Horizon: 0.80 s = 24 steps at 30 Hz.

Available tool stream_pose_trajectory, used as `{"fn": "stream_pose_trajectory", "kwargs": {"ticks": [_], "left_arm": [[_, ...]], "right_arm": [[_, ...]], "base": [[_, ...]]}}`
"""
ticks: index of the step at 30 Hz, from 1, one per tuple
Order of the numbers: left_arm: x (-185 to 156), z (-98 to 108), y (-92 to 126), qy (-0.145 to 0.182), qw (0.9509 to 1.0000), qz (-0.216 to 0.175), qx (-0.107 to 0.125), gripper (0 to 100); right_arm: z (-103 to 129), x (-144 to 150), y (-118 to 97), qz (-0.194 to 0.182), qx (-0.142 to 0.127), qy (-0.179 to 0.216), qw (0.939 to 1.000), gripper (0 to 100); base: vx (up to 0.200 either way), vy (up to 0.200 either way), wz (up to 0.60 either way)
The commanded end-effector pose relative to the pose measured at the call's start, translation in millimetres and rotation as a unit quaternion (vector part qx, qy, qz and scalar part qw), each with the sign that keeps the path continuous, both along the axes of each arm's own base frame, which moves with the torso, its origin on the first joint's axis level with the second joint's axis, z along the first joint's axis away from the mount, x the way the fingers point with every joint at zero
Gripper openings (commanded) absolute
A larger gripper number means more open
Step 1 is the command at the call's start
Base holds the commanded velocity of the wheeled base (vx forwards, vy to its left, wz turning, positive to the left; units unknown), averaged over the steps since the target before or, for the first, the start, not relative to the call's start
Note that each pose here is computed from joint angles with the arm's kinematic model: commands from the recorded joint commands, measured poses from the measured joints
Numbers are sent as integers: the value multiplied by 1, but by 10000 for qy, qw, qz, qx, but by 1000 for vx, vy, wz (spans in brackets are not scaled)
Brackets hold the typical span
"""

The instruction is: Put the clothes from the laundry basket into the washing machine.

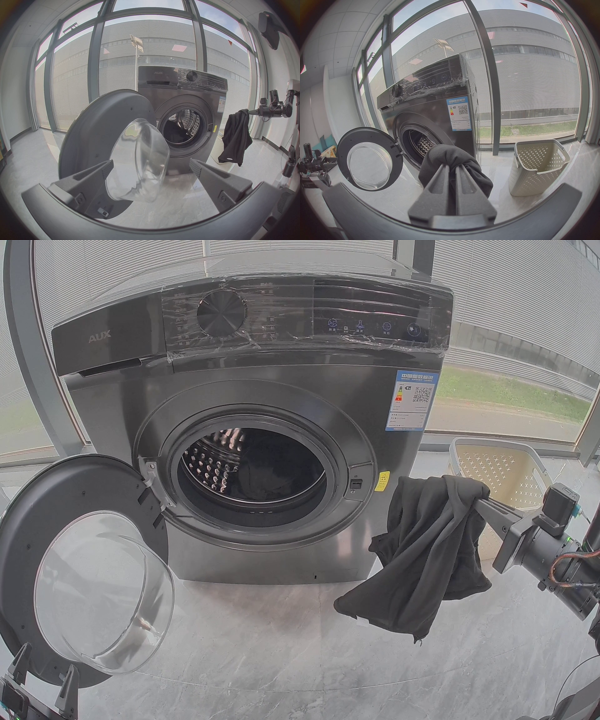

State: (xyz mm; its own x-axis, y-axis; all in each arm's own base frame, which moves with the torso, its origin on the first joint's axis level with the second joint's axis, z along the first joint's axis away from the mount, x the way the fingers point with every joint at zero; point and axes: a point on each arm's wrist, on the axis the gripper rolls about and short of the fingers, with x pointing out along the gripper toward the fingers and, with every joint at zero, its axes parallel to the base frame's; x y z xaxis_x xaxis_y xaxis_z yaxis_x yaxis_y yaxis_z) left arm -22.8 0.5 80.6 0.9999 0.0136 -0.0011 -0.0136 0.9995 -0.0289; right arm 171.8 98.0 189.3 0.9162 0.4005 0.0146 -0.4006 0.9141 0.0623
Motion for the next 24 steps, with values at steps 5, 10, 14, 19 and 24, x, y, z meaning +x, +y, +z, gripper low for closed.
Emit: {"fn": "stream_pose_trajectory", "kwargs": {"ticks": [5,10,14,19,24], "left_arm": [[0,-4,0,-13,10000,-7,-1,100],[0,-4,0,-21,10000,-7,-1,100],[0,-4,0,-21,10000,-7,-1,100],[0,-4,0,-13,10000,-7,-1,100],[0,-4,0,-21,10000,-7,-1,100]], "right_arm": [[0,0,0,10,1,5,10000,0],[-2,-1,1,26,-11,25,10000,0],[-4,0,1,26,-26,51,10000,0],[-4,0,1,33,-34,65,10000,0],[-4,0,1,33,-27,68,10000,0]], "base": [[0,0,0],[0,0,0],[0,0,0],[0,0,0],[0,80,0]]}}
